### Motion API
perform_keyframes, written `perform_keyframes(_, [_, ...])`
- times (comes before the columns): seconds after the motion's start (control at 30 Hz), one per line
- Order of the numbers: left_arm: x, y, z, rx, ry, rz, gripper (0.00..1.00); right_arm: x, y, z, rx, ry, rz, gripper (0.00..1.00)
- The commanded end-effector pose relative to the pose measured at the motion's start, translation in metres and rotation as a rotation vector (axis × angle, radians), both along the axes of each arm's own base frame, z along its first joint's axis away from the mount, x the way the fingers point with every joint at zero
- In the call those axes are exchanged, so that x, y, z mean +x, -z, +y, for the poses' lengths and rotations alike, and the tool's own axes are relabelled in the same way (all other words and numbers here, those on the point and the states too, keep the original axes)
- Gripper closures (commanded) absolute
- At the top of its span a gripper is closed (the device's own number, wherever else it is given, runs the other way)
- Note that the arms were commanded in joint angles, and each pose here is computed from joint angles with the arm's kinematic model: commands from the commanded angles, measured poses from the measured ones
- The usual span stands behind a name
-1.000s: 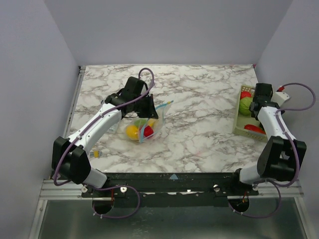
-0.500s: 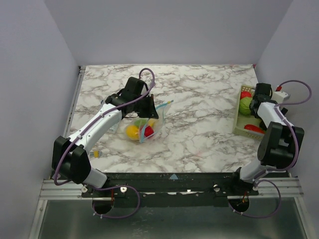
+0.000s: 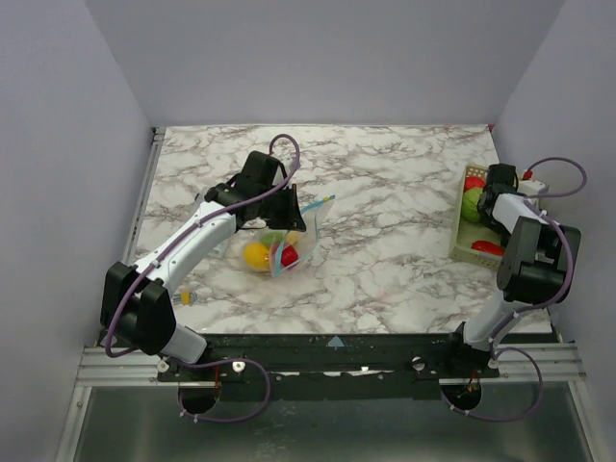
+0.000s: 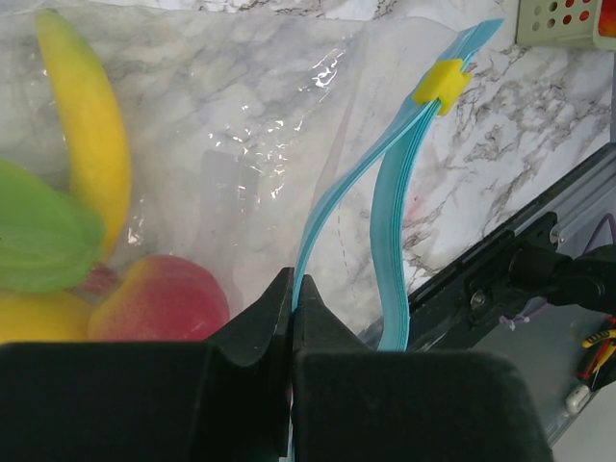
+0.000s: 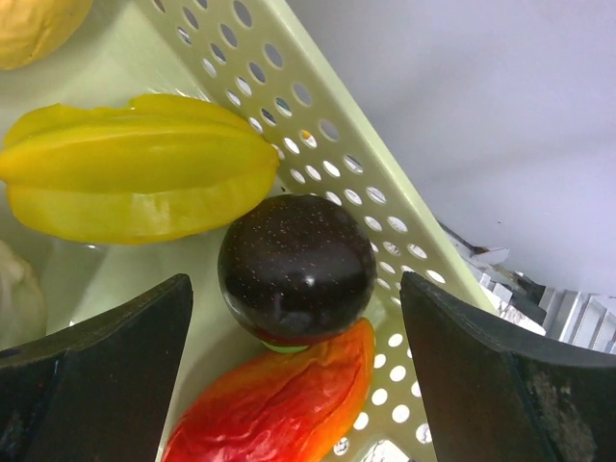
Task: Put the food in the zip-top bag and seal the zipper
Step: Pick up the fake fruit from the bin.
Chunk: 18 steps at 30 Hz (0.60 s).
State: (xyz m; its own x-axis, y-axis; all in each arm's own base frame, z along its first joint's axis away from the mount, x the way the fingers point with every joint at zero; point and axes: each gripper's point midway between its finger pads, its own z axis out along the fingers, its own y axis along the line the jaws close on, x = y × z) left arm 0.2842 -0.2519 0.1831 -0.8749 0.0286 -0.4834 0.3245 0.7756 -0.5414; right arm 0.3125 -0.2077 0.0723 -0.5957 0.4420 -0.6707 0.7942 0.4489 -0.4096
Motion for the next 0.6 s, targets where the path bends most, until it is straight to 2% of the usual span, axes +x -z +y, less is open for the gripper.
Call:
perform_keyframes(0.0, [-0.003, -0.003, -0.004, -0.029, 0.032, -0.012, 1.00, 0.008, 0.006, -0.008, -0.018, 0.014, 0.010, 0.10])
perform_keyframes(0.27, [-0.004, -0.001, -0.005, -0.030, 0.036, -0.004, 1.00, 0.015, 0.013, -0.009, -0.008, 0.008, 0.019, 0.15])
perform_keyframes(0.43, [-0.004, 0.001, -0.003, -0.019, 0.031, -0.008, 1.00, 0.012, 0.012, -0.009, -0.013, 0.012, 0.018, 0.30])
perform_keyframes(0.57, [-0.009, 0.000, -0.002, -0.023, 0.036, 0.002, 1.00, 0.014, -0.001, -0.002, 0.015, -0.009, -0.021, 0.51])
